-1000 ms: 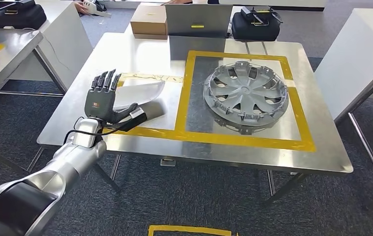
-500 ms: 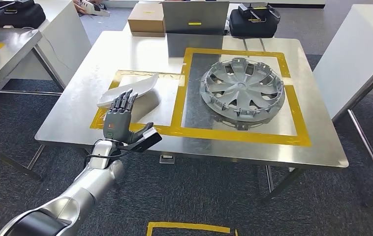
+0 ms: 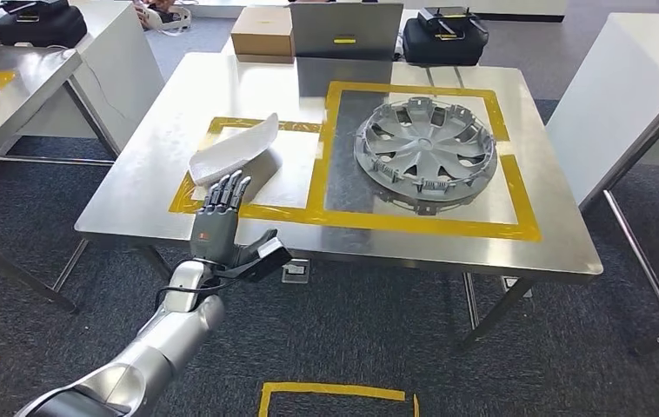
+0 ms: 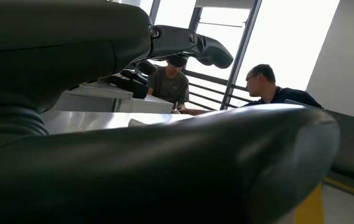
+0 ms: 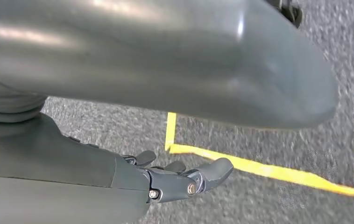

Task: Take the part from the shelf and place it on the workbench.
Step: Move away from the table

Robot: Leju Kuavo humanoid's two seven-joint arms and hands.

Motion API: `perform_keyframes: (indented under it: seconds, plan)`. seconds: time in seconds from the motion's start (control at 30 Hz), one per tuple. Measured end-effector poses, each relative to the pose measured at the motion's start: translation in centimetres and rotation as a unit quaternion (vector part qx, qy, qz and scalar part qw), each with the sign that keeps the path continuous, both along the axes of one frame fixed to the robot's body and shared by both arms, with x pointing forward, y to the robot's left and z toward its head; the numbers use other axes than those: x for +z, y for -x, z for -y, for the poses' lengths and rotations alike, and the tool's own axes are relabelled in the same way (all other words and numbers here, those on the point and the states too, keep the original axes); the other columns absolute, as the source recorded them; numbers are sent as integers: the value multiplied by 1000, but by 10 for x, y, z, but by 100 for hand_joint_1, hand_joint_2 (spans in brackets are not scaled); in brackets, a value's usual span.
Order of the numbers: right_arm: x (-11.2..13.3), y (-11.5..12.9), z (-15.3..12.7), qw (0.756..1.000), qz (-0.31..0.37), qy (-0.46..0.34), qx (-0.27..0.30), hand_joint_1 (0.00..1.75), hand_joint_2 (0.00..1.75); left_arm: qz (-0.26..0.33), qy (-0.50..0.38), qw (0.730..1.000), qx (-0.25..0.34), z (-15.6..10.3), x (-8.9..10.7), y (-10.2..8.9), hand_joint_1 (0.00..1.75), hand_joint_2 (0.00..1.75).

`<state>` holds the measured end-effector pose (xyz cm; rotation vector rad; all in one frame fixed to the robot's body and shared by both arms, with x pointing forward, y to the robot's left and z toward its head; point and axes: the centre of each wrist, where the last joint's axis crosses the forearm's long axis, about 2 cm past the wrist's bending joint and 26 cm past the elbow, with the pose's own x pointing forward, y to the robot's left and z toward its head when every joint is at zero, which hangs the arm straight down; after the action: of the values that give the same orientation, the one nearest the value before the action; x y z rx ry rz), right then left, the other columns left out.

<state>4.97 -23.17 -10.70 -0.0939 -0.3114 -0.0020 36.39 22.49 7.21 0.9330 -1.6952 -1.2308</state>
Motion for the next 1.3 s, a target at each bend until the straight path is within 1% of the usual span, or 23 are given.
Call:
perform_keyframes:
  seconds: [0.13,0.3,0.43,0.57,1.0,1.17,1.3]
  plan:
    - [0,2,0,1000,-7,0,1,0,0,-25,26,999,2,13,-9,11,0,0]
    - [0,3,0,1000,-7,0,3,0,0,-61,39,997,13,21,-30,36,0,0]
    - [0,2,2,1000,-8,1,2,0,0,-61,44,997,5,26,-35,46,0,0]
    - [-1,2,3,1000,-6,3,2,0,0,-53,43,998,-10,31,-33,48,0,0]
    - [0,-2,4,1000,-3,5,1,0,0,-31,35,999,-21,37,-21,40,0,0]
    - [-1,2,4,1000,-7,4,3,0,0,-35,30,999,-14,37,-23,41,0,0]
    - [-1,1,4,1000,-7,4,7,0,0,-50,25,998,-6,35,-32,49,0,0]
